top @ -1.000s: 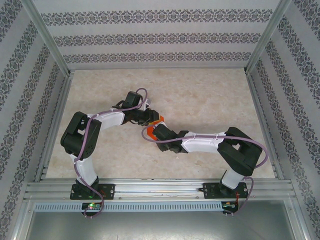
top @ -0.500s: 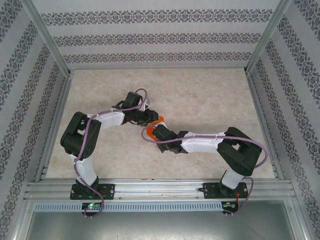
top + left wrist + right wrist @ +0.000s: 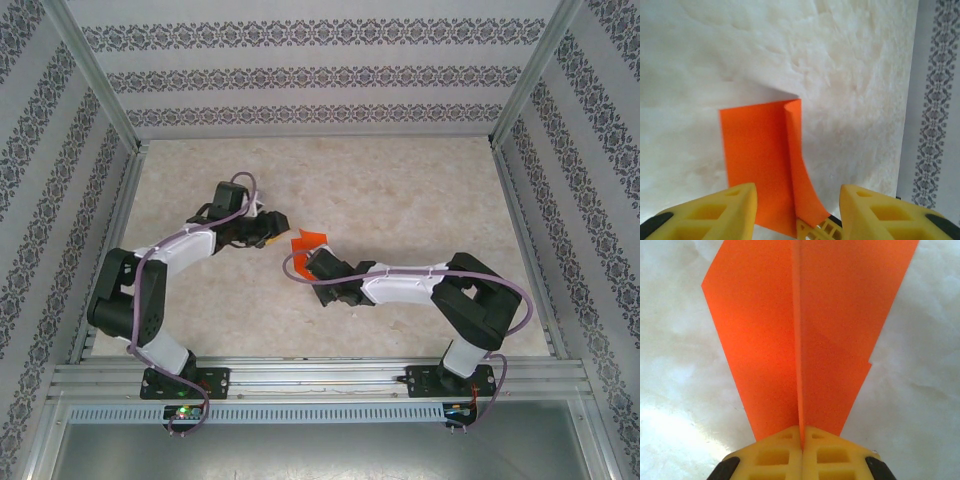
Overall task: Fold a paper plane with a square sheet of paper (fold left side to right side)
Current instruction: Fourth fold the wing at the center of the table.
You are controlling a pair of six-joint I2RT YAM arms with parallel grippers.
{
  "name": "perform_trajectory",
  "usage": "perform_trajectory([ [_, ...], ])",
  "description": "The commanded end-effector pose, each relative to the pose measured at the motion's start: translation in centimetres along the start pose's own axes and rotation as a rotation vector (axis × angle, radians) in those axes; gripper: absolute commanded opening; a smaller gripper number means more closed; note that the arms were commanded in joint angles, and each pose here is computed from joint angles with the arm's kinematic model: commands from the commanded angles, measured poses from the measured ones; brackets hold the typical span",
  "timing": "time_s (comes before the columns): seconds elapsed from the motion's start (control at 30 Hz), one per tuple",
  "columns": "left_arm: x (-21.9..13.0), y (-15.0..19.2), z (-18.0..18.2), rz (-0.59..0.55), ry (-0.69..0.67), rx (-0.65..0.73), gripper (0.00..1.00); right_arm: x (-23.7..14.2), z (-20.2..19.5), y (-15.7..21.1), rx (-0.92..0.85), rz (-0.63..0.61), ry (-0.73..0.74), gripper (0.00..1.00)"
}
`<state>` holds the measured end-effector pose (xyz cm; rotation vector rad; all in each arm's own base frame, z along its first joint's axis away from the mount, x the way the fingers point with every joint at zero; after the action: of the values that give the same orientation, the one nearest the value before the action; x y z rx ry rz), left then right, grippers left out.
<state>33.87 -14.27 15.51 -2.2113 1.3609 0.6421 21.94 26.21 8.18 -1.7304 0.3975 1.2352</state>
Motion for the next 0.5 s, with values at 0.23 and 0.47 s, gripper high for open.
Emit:
perform_trajectory([
  [0.23,-1.0,1.5,2.1,0.085,-0.008,-0.012,0.47,-0.5,-0.6,-0.3,0.158,0.042,-0.358,0.00],
  [0.47,0.0,2.6,2.2,0.147,0.018,-0.018,0.47,0.4,-1.6,-0.1,0.272,0.081,-0.521,0.00],
])
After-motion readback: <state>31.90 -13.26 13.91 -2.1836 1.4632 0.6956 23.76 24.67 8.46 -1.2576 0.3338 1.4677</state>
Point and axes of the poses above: each hand's point on the last joint's axis, 136 mm out from that joint toward the fingers, its own x axis out along the fingers, its own z axis along the line the jaws close on, y = z × x, the point moved 7 cm from there along -x, back along the fingers, and after that the axes turned 5 degrees about -x, right-handed, at the moved point
